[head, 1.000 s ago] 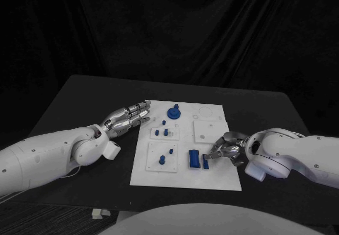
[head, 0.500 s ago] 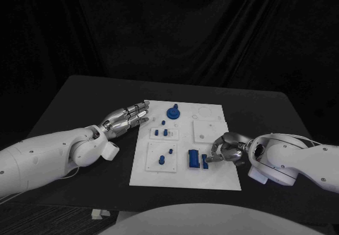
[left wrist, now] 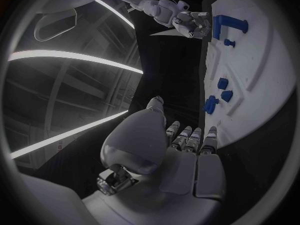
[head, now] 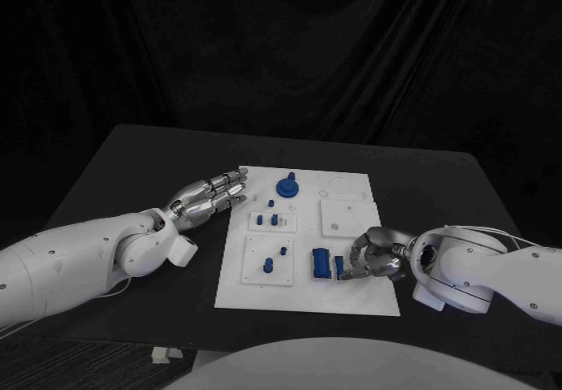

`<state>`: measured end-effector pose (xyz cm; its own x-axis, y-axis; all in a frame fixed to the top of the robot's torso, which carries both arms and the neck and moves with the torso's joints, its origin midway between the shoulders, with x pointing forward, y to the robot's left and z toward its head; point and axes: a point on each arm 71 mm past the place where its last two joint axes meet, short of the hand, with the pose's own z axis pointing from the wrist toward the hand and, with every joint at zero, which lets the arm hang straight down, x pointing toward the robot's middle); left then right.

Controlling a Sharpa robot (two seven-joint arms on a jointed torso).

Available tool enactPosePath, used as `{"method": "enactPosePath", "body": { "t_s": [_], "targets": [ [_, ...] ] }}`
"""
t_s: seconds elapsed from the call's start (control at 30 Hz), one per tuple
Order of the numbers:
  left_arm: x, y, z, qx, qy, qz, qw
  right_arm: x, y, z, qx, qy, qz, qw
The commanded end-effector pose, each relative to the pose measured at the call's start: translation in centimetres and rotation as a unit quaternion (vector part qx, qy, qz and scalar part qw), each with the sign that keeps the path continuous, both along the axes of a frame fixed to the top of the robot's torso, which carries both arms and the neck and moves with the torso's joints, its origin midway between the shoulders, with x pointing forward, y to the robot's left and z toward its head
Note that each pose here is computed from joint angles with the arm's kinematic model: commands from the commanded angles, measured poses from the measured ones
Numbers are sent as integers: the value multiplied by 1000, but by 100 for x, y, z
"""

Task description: Assemble the parts on the task board

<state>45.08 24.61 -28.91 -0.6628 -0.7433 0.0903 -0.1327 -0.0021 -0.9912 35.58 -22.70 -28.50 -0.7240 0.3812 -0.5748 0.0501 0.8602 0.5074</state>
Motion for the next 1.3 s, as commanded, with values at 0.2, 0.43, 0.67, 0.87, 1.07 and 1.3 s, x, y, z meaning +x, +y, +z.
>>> {"method": "enactPosePath", "body": {
  "t_s": [0.2,0.43,0.67,0.87,1.07,1.3],
  "targets": [
    [-7,-28,8,-11,-2,-4,1000,2,-11,-26,-13,-5,6,1000],
    [-8,-29,6,-11,-1,-5,1000,33,-12,-45,-11,-11,3,1000],
    [-6,-27,5,-11,-1,-5,1000,45,-19,-89,-12,-11,-1,1000],
    [-5,-32,3,-11,-1,-5,1000,51,-25,-131,-14,-9,-1,1000],
    [-7,-32,2,-11,-1,-6,1000,43,-26,-169,-16,-3,0,1000],
    [-9,-23,2,-11,-1,-5,1000,40,-34,-181,-13,-8,-6,1000]
  ]
}}
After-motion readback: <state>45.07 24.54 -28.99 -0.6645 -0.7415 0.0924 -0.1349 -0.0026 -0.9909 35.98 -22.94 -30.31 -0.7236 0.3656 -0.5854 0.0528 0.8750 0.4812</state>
